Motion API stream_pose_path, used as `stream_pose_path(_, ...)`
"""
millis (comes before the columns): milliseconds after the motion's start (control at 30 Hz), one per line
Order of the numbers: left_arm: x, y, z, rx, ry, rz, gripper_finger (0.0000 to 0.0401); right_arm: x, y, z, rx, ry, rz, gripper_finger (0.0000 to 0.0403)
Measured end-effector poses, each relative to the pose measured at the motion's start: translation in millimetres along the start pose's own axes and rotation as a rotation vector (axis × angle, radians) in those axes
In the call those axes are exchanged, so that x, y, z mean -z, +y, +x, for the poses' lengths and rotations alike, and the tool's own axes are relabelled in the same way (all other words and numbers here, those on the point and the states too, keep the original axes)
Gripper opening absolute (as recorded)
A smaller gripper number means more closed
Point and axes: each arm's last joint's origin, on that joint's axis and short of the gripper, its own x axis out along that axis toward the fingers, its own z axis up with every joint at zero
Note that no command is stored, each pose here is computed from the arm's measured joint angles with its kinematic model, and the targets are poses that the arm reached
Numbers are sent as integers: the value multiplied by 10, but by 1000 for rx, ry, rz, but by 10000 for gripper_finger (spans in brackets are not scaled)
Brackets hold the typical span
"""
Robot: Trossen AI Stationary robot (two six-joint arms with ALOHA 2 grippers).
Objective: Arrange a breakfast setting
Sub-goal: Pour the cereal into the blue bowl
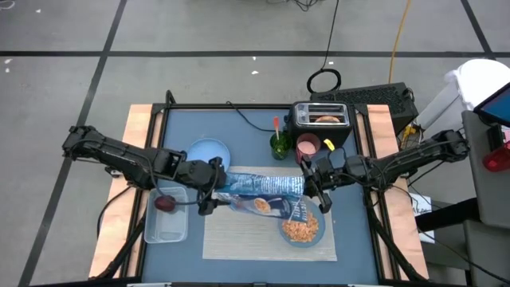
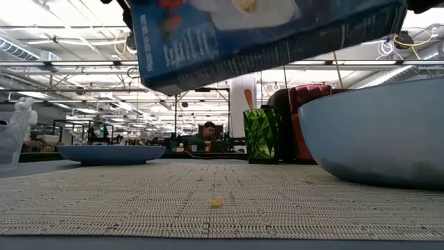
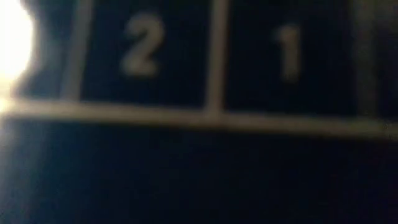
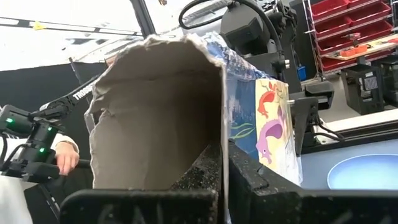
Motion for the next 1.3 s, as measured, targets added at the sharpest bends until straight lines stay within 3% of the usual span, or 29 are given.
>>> stream_pose_path(133,43,17,-5,-14,45,0,384,10,-9,-19,18,26,1,0)
stream_pose_path(500,122,44,-112,-30,118,-5,386,53,-30,-22,38,65,23,0)
stream_pose_path(667,40,33,-185,-14,20,-3,386,54,-32,-22,42,66,27,0)
stream_pose_path(867,-169,0,-200,13,-198,46,386,48,-60,-23,72,59,23,0)
stream_pose_path(1133,-361,36,-65,-123,-384,41,386,47,-83,-25,85,63,23,0)
stream_pose_path(1300,-405,19,139,-120,-418,33,386,47,-85,-26,92,61,22,0)
